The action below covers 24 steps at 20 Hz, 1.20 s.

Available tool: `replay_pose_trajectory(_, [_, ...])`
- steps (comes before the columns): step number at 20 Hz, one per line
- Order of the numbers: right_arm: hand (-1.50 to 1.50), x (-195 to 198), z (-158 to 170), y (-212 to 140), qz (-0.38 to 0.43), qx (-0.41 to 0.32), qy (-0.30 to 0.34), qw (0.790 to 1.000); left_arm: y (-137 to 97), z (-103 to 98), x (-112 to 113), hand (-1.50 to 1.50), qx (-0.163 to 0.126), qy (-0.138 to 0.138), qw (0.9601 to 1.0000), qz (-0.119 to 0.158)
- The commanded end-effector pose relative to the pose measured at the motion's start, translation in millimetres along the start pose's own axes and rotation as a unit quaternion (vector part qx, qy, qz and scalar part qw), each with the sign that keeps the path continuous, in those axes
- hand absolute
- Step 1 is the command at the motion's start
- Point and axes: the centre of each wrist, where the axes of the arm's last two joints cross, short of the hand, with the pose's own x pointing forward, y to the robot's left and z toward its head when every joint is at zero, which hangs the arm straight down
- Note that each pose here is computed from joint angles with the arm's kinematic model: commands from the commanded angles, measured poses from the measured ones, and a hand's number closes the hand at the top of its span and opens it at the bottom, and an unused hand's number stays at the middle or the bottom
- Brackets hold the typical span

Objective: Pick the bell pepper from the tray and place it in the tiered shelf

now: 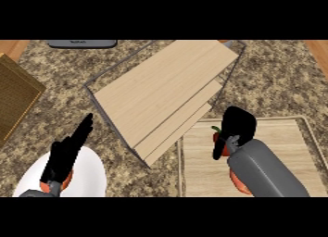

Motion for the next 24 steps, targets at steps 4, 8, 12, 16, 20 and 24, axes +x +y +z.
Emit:
replay_pose_trajectory(4, [1.5, 20.9, 8.3, 13.0, 0.017, 0.0, 0.031, 0.999, 5.4, -0.2, 4.7, 0.0, -0.005, 0.001, 1.0, -0.005])
replay_pose_trajectory(8, [1.5, 1.6, 3.1, 12.8, 0.025, -0.046, 0.033, 0.998, 6.8, -15.2, 6.1, 0.0, 0.003, 0.002, 1.0, -0.003])
replay_pose_trajectory(12, [1.5, 8.6, 13.6, 17.3, 0.027, -0.086, 0.046, 0.995, -20.4, -0.1, 7.3, 0.0, -0.002, -0.007, 0.9999, 0.011])
replay_pose_trajectory(16, [1.5, -11.1, 31.1, -10.7, 0.043, -0.08, -0.118, 0.989, 11.7, 8.8, -2.8, 0.0, 0.01, 0.007, 0.9999, -0.002])
replay_pose_trajectory(20, [1.5, -23.8, 53.0, -1.0, 0.065, -0.037, -0.383, 0.921, 3.5, 1.6, -2.9, 0.0, 0.011, 0.01, 0.9999, 0.004])
replay_pose_trajectory(24, [1.5, -90.6, 48.0, -52.0, 0.04, -0.076, -0.44, 0.894, 10.5, 6.5, -3.3, 0.0, 0.018, 0.009, 0.9997, 0.011])
